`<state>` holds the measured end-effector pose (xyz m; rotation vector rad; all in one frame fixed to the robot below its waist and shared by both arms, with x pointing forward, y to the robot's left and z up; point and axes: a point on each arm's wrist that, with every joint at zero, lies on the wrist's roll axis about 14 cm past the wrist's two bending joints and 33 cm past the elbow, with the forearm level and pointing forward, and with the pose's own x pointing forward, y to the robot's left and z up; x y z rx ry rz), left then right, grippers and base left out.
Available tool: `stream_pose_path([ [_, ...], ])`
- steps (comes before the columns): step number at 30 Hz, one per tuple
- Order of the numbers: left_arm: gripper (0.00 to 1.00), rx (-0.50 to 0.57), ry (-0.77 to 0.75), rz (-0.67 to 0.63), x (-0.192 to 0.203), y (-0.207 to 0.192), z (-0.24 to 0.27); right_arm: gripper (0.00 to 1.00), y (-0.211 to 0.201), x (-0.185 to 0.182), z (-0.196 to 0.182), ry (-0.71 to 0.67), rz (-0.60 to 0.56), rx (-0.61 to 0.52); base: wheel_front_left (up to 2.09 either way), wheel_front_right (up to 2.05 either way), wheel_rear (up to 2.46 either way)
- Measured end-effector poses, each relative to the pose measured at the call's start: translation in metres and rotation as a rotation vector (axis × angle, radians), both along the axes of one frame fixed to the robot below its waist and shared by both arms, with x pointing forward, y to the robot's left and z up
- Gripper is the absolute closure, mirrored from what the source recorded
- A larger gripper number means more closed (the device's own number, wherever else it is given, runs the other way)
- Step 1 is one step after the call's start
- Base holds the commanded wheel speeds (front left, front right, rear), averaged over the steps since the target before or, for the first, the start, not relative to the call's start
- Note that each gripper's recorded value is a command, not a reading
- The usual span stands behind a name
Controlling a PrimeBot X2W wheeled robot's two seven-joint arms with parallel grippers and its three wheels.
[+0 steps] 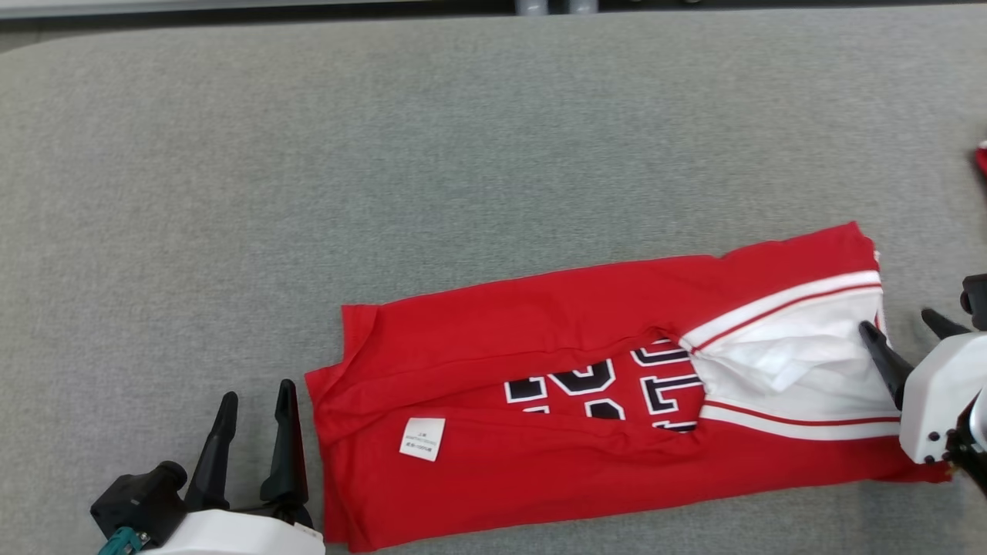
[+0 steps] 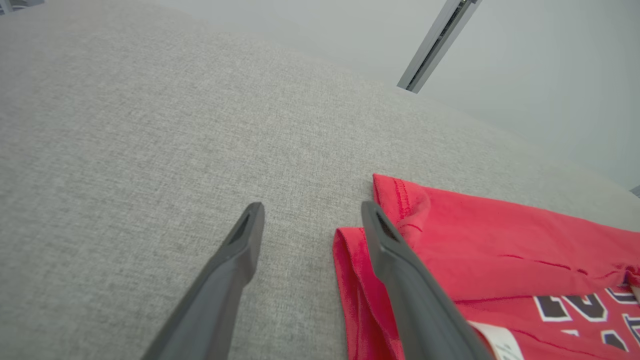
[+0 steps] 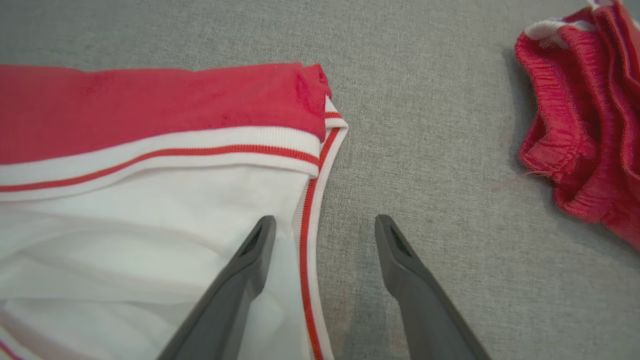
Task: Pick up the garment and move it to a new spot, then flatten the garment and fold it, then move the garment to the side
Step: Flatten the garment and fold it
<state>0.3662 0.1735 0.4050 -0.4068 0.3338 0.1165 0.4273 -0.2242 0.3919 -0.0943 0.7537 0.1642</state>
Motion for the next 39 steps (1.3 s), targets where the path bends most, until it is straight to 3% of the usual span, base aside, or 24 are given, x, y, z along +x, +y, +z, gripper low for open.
stream_pose_path([
  [7,0.00,0.051,-0.001,0.040,-0.007,0.017,-0.008,0.00,0.013,-0.007,-0.030,0.118,0.035,0.023,0.00,0.00,0.00],
  [14,0.00,0.042,-0.036,0.059,-0.009,0.016,-0.002,0.00,0.041,-0.017,-0.029,0.174,0.069,0.148,0.00,0.00,0.00],
  [18,0.00,0.032,-0.052,0.067,-0.012,0.015,0.001,0.00,0.041,-0.023,-0.028,0.197,0.095,0.133,0.00,0.00,0.00],
  [19,0.00,0.029,-0.055,0.073,-0.012,0.015,0.001,0.29,0.040,-0.024,-0.029,0.200,0.096,0.130,0.00,0.00,0.00],
  [20,0.00,0.027,-0.058,0.073,-0.012,0.015,0.002,0.73,0.039,-0.024,-0.028,0.200,0.096,0.128,0.00,0.00,0.00],
  [21,0.00,0.029,-0.061,0.072,-0.013,0.014,0.002,1.00,0.038,-0.024,-0.028,0.197,0.091,0.131,0.00,0.00,0.00],
  [29,0.00,0.038,-0.073,0.086,-0.032,0.019,0.006,1.00,-0.006,-0.011,0.006,0.070,-0.061,0.164,0.00,0.00,0.00],
  [36,0.00,0.047,-0.090,0.097,-0.058,0.022,0.011,1.00,-0.088,-0.019,0.077,-0.077,-0.220,0.105,0.00,0.00,0.00],
  [39,0.00,0.042,-0.098,0.108,-0.066,0.024,0.013,1.00,-0.081,-0.018,0.104,-0.137,-0.174,0.100,0.00,0.00,0.00],
])
